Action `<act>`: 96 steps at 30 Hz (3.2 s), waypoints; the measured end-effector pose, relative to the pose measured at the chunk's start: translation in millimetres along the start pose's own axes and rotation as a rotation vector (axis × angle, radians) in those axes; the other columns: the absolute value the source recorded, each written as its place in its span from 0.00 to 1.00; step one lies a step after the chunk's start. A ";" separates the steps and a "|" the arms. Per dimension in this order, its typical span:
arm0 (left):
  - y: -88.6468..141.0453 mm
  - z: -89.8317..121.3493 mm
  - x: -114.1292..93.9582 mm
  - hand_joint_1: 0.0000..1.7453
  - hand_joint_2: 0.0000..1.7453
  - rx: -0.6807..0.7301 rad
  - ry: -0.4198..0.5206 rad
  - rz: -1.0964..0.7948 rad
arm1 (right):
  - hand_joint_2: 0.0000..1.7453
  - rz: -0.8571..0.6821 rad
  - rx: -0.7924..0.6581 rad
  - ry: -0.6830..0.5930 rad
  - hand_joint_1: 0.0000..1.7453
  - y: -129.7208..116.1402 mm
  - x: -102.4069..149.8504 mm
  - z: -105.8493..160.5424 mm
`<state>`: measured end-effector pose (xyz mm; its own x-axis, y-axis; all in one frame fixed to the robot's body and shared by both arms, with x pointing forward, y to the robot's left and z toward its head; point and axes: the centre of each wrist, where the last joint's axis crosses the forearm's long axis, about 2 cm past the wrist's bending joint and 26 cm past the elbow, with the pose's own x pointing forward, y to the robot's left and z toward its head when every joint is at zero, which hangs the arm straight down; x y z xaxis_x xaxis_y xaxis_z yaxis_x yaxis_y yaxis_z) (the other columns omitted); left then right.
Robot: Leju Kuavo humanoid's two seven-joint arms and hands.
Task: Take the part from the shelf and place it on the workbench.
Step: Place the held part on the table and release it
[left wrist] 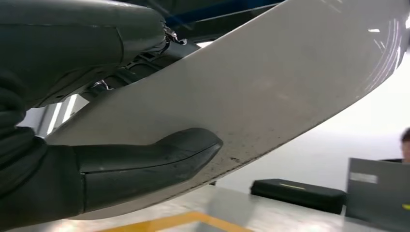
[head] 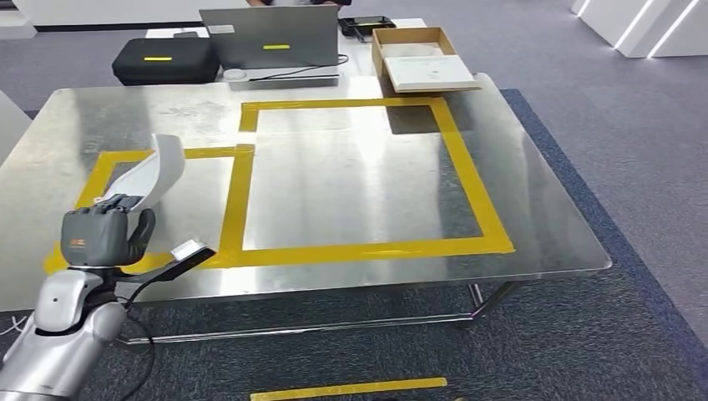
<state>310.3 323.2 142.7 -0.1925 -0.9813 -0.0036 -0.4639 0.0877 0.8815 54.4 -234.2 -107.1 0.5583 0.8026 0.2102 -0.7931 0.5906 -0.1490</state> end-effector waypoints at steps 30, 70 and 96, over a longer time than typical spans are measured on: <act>-17.4 -70.1 24.2 1.00 1.00 -0.259 -0.190 -0.179 | 0.00 0.014 0.013 0.001 0.00 0.9 -1.0 0.1; -14.3 42.3 -24.7 0.00 0.00 -0.028 0.000 0.080 | 0.00 -0.147 0.048 0.072 0.00 9.7 -4.8 1.3; 55.0 139.7 102.8 0.00 0.00 0.430 0.202 1.592 | 0.00 -0.203 -0.006 0.033 0.00 11.2 4.7 1.2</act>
<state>144.1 251.1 124.8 -0.5845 0.1296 0.8009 -0.1210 0.9622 -0.2441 47.9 -223.9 -106.6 0.7142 0.6693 0.2048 -0.6621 0.7409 -0.1124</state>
